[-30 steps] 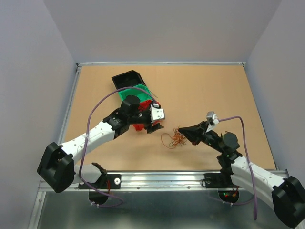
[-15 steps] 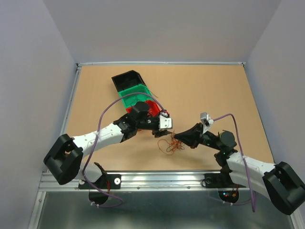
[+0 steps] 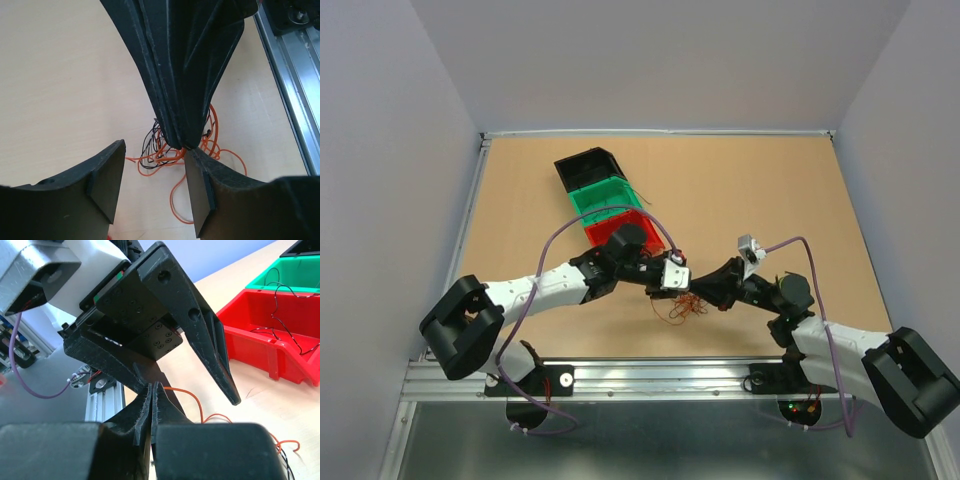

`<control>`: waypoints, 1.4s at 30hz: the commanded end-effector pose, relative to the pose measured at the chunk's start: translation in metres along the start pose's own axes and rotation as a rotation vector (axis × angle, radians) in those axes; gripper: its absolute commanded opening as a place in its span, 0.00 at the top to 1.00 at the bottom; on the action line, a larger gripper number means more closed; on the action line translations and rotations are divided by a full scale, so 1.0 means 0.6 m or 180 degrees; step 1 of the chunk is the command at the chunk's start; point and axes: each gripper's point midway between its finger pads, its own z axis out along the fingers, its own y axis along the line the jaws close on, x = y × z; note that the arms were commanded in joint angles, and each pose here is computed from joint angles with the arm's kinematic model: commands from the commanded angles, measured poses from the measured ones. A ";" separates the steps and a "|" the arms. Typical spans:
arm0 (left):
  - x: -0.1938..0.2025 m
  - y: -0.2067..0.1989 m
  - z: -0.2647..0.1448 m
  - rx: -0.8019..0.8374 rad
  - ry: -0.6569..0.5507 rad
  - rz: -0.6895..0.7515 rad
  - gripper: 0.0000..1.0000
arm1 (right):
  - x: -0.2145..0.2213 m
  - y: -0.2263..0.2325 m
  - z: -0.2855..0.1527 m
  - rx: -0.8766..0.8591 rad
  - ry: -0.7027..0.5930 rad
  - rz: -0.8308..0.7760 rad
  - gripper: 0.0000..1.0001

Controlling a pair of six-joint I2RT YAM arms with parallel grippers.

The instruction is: Untangle the cables

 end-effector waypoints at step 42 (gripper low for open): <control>-0.287 0.122 -0.330 -0.2481 -0.1553 0.0260 1.00 | 0.035 -0.057 0.065 -0.0207 0.0362 -0.0196 0.67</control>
